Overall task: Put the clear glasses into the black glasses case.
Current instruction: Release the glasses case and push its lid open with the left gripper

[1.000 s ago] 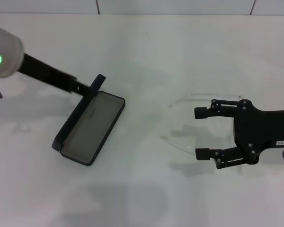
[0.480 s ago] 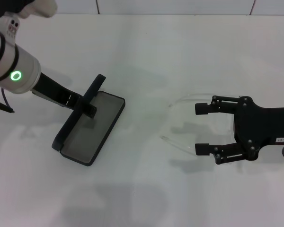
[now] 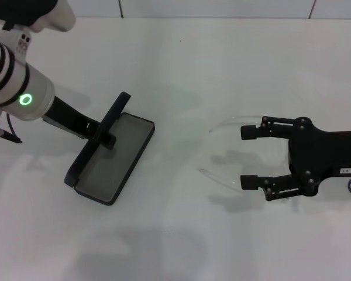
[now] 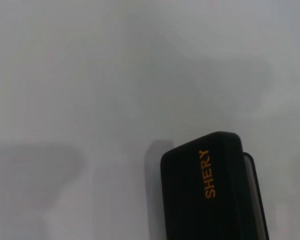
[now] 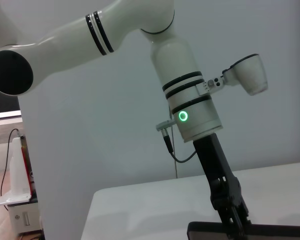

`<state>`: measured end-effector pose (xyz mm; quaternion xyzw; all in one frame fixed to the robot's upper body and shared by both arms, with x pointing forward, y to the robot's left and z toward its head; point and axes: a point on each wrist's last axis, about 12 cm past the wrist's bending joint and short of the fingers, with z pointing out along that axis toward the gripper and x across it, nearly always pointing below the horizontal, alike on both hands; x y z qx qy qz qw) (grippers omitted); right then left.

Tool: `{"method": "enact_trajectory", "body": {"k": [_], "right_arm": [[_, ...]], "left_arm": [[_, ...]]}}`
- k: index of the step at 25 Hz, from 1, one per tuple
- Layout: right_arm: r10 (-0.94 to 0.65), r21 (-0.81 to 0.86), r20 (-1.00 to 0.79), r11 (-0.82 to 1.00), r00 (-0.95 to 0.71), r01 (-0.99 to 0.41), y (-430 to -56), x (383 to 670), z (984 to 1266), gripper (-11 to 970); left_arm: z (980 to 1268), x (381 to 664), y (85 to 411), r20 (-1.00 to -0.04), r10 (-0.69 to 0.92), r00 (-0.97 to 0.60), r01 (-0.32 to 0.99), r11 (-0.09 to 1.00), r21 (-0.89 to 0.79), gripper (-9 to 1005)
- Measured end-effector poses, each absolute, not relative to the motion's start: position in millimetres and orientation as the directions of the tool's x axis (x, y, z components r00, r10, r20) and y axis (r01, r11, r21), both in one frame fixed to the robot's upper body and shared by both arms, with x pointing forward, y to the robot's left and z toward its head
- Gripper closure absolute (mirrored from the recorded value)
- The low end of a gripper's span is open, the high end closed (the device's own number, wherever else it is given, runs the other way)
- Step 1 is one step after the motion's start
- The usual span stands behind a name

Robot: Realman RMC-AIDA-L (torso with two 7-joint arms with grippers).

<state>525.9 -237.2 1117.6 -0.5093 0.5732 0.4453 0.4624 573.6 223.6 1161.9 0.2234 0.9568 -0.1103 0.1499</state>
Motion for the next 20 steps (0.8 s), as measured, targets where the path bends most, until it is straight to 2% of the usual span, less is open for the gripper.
{"method": "enact_trajectory", "body": {"k": [6,11,20], "right_arm": [[-0.172,0.038,-0.984,0.088,-0.053,-0.995,-237.5,526.3,1117.7,100],[-0.170,0.041,-0.984,0.092,-0.056,-0.995,-238.4,525.4,1116.9,100],[-0.150,0.058,-0.986,0.110,-0.074,-0.992,-240.8,524.6,1115.1,100]], "left_arm": [[1163.2,573.5,222.8,-0.347,0.408,-0.844,0.477,0.868,-0.140,312],[1163.7,573.7,222.7,-0.352,0.424,-0.834,0.493,0.860,-0.132,539],[1171.5,574.9,221.9,-0.396,0.515,-0.760,0.586,0.806,-0.075,704]]}}
